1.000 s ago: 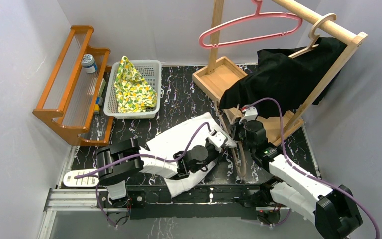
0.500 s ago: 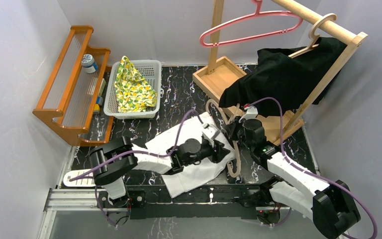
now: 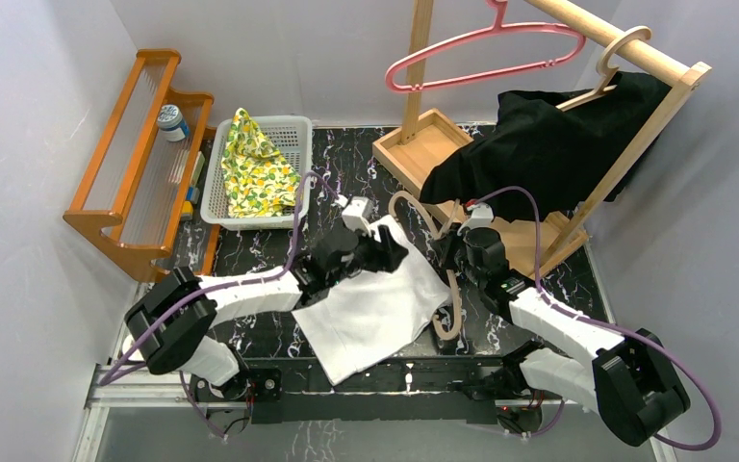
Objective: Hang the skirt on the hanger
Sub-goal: Hang the skirt on the hanger.
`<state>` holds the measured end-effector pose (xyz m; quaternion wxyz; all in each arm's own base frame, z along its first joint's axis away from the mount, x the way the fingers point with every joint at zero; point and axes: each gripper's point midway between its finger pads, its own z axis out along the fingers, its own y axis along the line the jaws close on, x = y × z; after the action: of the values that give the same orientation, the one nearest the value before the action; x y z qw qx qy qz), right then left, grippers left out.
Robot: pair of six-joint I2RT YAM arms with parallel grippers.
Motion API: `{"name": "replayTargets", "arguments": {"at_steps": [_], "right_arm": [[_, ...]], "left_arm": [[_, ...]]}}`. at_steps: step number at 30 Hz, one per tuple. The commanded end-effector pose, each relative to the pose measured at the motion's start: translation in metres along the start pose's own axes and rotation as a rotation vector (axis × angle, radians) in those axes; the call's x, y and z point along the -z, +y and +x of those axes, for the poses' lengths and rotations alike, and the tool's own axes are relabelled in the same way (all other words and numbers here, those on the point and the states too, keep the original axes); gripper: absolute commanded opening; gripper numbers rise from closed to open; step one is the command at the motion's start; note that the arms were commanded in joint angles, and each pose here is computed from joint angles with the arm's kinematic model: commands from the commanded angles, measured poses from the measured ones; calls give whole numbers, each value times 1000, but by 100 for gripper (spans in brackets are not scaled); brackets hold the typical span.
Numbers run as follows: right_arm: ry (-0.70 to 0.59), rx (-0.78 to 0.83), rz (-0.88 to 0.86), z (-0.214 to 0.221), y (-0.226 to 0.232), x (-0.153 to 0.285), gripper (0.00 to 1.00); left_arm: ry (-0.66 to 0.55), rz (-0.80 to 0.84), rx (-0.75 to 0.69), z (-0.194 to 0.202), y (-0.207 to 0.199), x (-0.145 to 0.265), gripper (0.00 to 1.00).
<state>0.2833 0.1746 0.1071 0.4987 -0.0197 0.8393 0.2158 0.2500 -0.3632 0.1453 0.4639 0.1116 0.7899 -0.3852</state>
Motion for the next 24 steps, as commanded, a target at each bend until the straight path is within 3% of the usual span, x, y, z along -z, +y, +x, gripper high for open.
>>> {"name": "replayTargets", "arguments": {"at_steps": [1, 8, 11, 14, 16, 24], "right_arm": [[90, 33, 20, 24, -9, 2, 0], [87, 35, 22, 26, -11, 5, 0], [105, 37, 22, 30, -11, 3, 0], [111, 29, 38, 31, -13, 2, 0], [112, 26, 41, 32, -14, 1, 0], [111, 30, 35, 33, -13, -1, 0]], "left_arm": [[54, -194, 172, -21, 43, -7, 65], [241, -238, 349, -29, 76, -58, 62], [306, -334, 332, -18, 100, -80, 59], [392, -480, 286, -4, 127, -89, 46], [452, -526, 255, 6, 137, -94, 43], [444, -540, 177, 0, 147, -108, 48]]}}
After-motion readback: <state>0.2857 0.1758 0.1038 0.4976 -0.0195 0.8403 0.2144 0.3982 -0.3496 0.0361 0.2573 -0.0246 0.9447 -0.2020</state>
